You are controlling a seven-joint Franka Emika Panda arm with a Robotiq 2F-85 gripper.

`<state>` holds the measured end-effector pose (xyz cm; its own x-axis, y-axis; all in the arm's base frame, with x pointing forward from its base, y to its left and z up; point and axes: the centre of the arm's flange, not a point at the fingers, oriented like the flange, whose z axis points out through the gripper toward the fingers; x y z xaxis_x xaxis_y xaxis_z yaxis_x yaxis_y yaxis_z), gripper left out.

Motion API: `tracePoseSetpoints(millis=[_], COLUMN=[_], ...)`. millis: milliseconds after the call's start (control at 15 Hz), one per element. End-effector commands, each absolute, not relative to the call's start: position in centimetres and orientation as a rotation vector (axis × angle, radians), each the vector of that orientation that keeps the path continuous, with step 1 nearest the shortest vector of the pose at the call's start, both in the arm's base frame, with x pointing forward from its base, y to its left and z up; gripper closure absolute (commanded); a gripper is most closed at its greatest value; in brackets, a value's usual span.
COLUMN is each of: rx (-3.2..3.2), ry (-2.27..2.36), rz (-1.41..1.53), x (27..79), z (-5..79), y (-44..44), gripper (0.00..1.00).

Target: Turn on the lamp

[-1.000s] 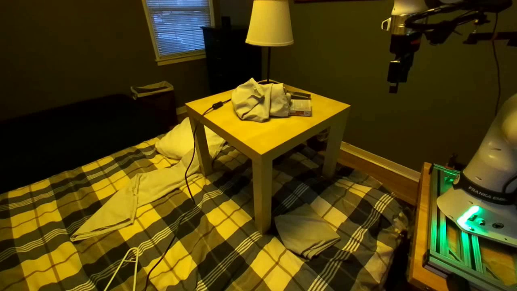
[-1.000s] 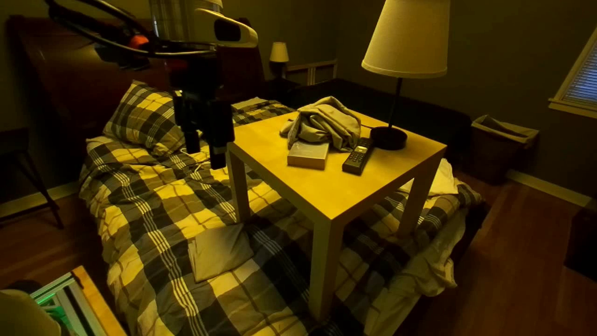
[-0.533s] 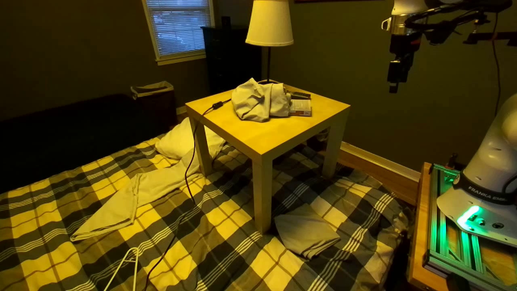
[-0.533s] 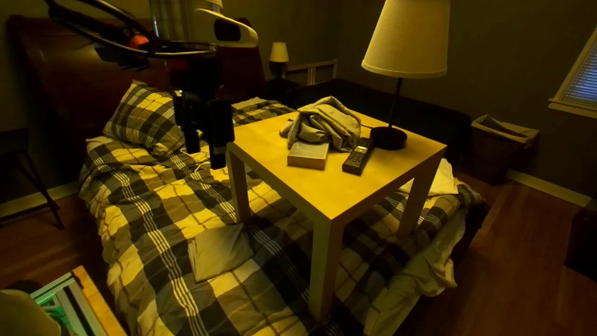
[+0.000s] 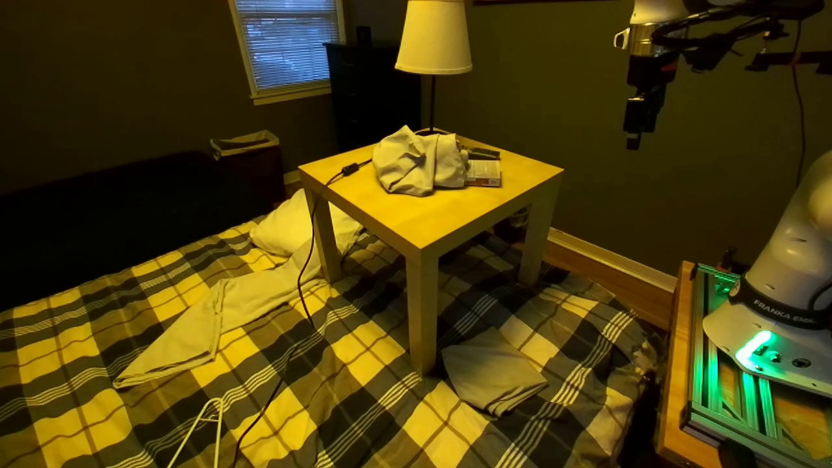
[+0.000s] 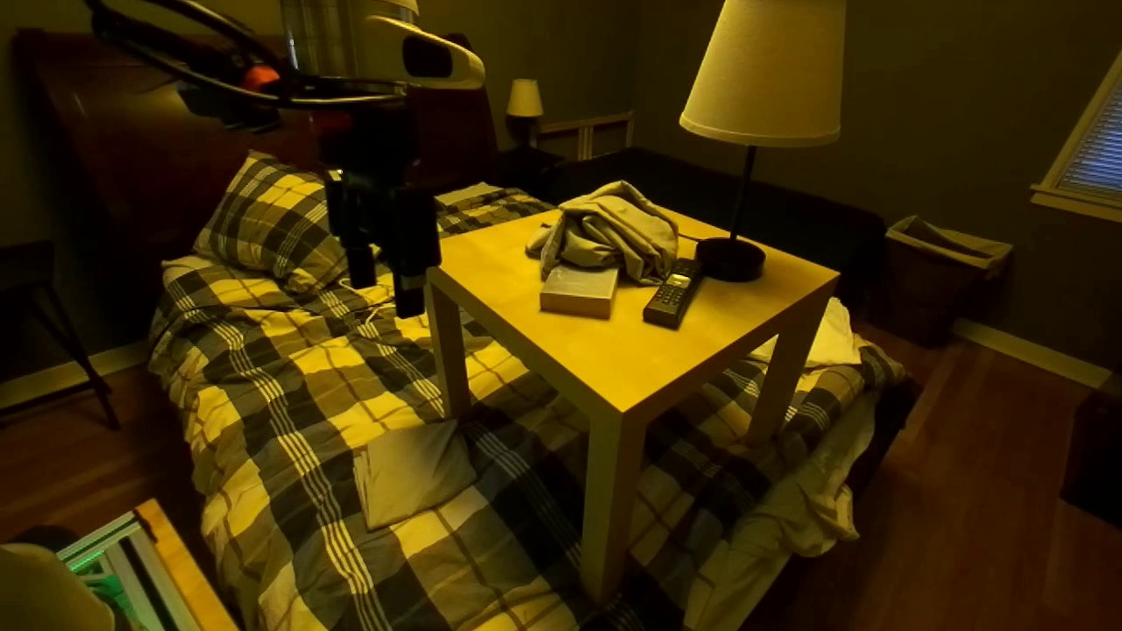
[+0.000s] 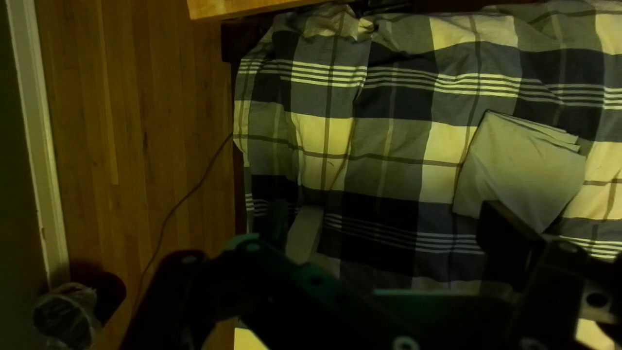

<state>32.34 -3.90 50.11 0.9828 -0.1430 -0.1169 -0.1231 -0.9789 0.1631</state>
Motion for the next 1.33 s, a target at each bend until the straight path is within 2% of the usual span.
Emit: tracePoseSetpoints(millis=[0,733,1267], rx=[2.997,3.104,3.014], ry=[-0.202,-0.212,-0.198], rz=[-0.156,0.498,0.809], x=[34.5,51.1,59.8], z=[50.2,48.8,45.1], y=[-3.8,-7.7,-12.0], gripper=[0.00,0.00,0.00])
